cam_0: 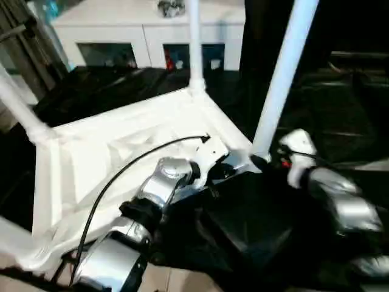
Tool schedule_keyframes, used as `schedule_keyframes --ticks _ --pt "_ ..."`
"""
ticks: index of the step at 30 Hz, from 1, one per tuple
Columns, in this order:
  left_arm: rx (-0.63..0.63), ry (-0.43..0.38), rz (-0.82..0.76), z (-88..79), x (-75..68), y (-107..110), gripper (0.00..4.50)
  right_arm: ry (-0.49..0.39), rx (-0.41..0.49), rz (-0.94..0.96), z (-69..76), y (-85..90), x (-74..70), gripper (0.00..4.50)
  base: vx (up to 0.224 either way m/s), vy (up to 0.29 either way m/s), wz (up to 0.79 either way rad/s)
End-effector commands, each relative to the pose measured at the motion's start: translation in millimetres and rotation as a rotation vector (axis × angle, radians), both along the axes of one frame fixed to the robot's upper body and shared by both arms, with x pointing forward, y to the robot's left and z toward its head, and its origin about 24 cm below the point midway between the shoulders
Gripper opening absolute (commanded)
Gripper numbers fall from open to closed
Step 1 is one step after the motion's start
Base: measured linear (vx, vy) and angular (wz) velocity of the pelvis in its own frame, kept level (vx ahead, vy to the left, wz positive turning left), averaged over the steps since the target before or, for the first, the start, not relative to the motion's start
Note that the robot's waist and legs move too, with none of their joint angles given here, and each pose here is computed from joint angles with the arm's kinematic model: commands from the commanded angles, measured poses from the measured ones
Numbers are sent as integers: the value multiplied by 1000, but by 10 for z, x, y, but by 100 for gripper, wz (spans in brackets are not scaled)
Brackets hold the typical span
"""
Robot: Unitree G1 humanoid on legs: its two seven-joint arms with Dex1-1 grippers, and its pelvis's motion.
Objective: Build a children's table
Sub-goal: Rotate leg to tighten, then rotate table base
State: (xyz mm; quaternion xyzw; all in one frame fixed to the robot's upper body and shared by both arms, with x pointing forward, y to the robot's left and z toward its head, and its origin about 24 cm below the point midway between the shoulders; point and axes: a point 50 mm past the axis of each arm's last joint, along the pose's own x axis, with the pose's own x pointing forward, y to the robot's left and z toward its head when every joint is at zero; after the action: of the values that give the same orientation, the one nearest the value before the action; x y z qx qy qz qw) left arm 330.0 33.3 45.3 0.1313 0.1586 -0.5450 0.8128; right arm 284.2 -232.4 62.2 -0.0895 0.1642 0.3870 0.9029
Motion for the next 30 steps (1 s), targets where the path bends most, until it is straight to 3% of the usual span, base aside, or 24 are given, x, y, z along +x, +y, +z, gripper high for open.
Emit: schedule_keyframes --ticks 1,6,7,10,11,12,16,18,21,23,25,26,28,29,30 --pt "30 13 -21 -71 -37 49 0 14 28 107 81 64 -78 291 0 0 0" --pt "-22 -6 -24 -21 -47 76 0 28 65 132 173 95 -176 291 0 0 0" --pt "-30 -10 -21 -9 -44 79 28 28 71 139 177 117 -184 299 0 0 0" --pt "-64 -13 27 68 -19 137 28 17 117 184 220 319 -194 299 0 0 0" --pt "-66 -13 27 76 -21 149 62 17 122 187 224 342 -193 303 0 0 0" --pt "-68 -12 28 83 -23 161 64 16 127 189 229 364 -193 303 0 0 0" --pt "-34 -22 132 242 -54 528 87 -24 158 202 256 703 -70 303 0 0 0" --pt "10 16 191 322 -182 904 107 -36 178 163 238 855 25 303 0 0 0" --pt "28 37 203 352 -273 1054 121 -38 185 145 222 918 58 303 0 0 0" --pt "62 73 203 395 -526 1315 143 -29 199 75 140 1031 156 303 0 0 0" --pt "31 88 193 442 -660 1379 152 -26 204 15 89 1086 228 303 0 0 0" --pt "31 88 193 442 -660 1379 152 -26 204 15 89 1086 228 303 0 0 0" --pt "-12 106 182 506 -776 1379 182 -18 213 -41 54 1134 287 303 0 0 0" --pt "-78 126 186 565 -883 1341 187 -8 235 -121 12 1217 371 303 0 0 0" --pt "-81 128 186 568 -891 1338 190 -7 238 -128 8 1224 379 303 0 0 0"
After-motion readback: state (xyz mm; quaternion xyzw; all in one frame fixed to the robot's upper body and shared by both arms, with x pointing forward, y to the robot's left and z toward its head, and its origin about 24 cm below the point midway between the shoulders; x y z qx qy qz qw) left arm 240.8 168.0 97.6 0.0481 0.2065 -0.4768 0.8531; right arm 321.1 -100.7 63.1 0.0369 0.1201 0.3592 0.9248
